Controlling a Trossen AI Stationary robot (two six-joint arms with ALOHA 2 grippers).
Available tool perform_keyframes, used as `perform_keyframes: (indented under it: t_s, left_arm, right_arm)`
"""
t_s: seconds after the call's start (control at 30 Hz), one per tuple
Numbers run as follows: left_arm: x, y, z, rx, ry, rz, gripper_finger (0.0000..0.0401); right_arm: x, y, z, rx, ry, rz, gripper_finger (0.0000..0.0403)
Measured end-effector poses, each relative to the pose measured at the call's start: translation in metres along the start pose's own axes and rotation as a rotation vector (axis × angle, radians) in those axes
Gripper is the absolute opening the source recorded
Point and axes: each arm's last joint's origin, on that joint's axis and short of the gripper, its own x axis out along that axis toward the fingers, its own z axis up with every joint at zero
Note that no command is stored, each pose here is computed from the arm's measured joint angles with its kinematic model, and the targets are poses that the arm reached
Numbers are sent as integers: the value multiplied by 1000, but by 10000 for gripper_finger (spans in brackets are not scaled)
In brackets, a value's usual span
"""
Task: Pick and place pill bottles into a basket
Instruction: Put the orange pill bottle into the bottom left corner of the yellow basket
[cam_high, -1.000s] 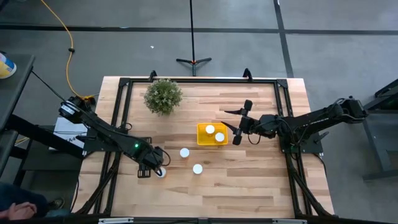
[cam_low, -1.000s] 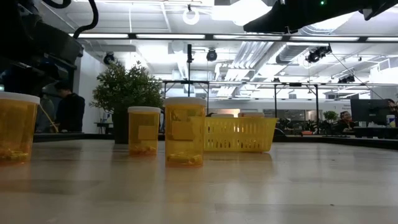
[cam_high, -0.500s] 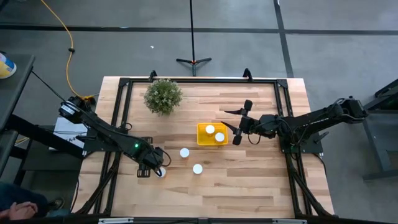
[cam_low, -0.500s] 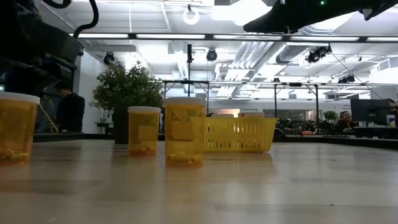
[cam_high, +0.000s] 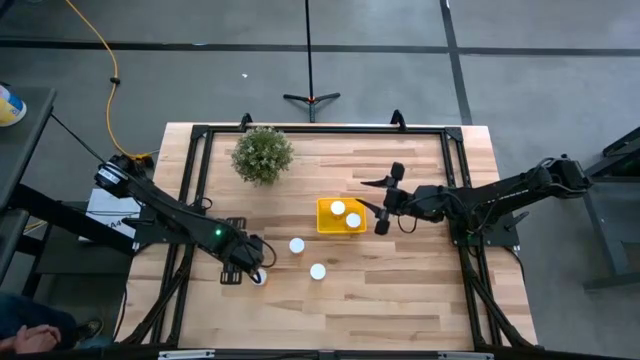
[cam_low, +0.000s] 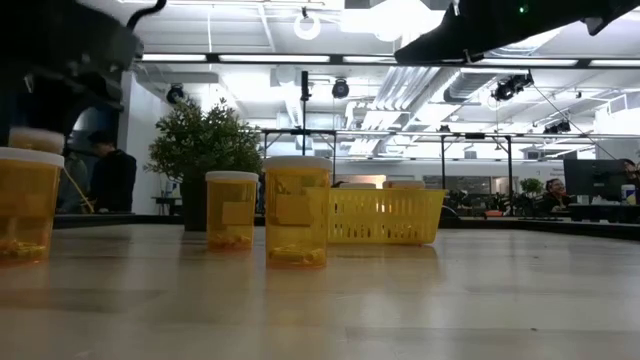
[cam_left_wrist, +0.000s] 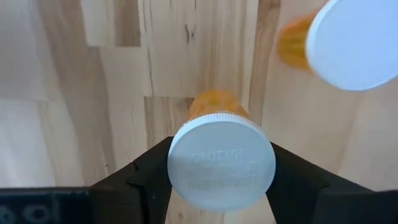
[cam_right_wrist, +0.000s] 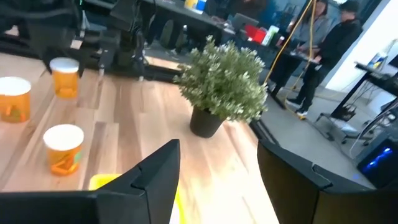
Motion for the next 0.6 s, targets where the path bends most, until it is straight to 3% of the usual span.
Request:
perform_keyframes:
  t_s: [0.1,0.27,0.6]
  left_arm:
    - [-14,-1,5,19,-23,11,258]
    - [-44,5,22,19,-96,9,238]
    - [-87,46,64,30,-328,-12,259]
  right_arm:
    - [0,0,-1,4,12,8,205]
    - [0,1,-3,20,29,11,206]
    - [0,-1,-3,25,34,-48,206]
